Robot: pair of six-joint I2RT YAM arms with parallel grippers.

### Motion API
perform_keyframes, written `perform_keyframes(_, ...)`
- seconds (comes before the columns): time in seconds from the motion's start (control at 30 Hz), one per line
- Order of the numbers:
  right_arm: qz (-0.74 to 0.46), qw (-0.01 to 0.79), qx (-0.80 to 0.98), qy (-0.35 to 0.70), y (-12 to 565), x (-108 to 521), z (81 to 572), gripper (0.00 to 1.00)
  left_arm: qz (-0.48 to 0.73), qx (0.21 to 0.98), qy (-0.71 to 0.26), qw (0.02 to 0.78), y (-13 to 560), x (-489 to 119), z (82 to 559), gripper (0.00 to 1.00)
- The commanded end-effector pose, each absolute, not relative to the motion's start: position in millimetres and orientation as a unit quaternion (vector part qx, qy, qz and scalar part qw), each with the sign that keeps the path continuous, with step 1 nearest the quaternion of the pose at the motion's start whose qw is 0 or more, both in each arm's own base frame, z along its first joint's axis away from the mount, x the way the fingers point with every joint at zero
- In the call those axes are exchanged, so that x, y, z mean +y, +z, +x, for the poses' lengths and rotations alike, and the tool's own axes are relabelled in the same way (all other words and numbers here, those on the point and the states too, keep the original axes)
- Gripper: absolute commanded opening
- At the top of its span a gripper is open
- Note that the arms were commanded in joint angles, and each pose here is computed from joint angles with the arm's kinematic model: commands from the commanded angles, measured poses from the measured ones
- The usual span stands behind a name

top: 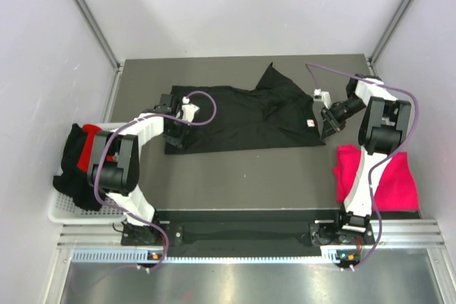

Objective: Fold and stack the t-shirts
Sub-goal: Fold the tshirt

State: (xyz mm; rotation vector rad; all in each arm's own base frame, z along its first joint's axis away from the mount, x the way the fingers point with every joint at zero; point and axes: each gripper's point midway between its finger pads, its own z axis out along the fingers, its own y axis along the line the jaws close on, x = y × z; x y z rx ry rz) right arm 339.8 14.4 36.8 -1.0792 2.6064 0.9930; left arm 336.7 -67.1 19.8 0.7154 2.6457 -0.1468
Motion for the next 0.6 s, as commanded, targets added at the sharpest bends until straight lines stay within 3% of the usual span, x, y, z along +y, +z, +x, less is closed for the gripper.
perform_keyframes(0.0, -0.359, 0.081, 0.874, 0.317, 40, 6, 348, 0.11, 0.258, 0.951, -0.010, 0.173, 0, -49, 335, 0.28)
perform_keyframes(0.2, -0.354, 0.079, 0.876, 0.317, 38, 5, 348, 0.11, 0.256, 0.953, -0.007, 0.161, -4, -46, 329, 0.27)
perform_keyframes(0.3, -0.358, 0.092, 0.874, 0.315, 47, 6, 352, 0.19, 0.256, 0.951, -0.011, 0.175, 5, -48, 333, 0.27)
perform_keyframes(0.57, -0.387, 0.220, 0.863, 0.241, 103, 22, 406, 0.31, 0.261, 0.931, -0.055, 0.247, 56, -70, 349, 0.29)
